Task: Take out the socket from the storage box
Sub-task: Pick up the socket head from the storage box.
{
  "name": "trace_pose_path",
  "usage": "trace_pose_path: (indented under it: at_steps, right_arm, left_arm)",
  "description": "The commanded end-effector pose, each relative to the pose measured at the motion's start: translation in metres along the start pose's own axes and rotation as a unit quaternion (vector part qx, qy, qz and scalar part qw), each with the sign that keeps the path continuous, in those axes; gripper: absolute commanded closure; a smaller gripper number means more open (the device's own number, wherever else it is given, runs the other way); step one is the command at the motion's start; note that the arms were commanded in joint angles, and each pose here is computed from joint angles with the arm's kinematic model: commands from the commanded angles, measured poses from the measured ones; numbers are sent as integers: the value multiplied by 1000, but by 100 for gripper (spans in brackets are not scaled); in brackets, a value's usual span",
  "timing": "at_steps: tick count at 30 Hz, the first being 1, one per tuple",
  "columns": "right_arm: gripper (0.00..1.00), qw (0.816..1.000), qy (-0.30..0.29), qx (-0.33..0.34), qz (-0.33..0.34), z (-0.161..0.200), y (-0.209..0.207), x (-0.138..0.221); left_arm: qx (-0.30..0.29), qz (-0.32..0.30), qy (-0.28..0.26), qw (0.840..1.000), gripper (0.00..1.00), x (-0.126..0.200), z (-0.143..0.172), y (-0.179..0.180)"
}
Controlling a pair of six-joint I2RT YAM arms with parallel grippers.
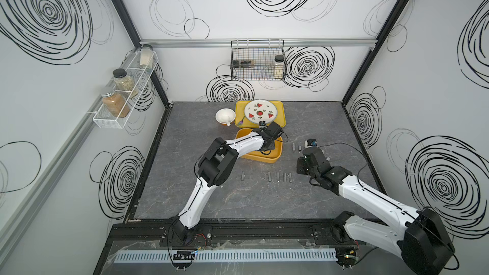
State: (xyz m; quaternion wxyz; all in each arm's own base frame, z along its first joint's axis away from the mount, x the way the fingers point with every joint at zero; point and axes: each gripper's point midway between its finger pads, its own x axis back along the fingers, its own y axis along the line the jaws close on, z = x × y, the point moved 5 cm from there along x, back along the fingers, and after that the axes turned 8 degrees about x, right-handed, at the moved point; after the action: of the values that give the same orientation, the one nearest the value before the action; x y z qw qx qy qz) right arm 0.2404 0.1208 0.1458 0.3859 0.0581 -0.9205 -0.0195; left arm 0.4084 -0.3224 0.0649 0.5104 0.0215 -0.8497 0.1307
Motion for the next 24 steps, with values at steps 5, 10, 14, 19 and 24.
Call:
trace_pose_path:
  at_steps: [5, 10, 14, 19, 24]
  right_arm:
    - [69, 1000, -3, 1, 2, -2, -1, 0]
    - [69, 1000, -4, 1, 2, -3, -1, 0]
    - [69, 1000, -3, 1, 3, -3, -1, 0]
    - [69, 1000, -5, 1, 3, -3, -1, 1]
    - [69, 1000, -6, 0, -3, -3, 0, 1]
  left_arm:
    - [-37, 19, -6, 999, 91, 35, -11, -3]
    - [-42, 42, -28, 998, 91, 59, -24, -9]
    - [-42, 52, -39, 997, 91, 75, -31, -11]
    - [-36, 45, -52, 997, 92, 95, -37, 3]
    - [8, 38, -60, 997, 92, 117, -45, 51]
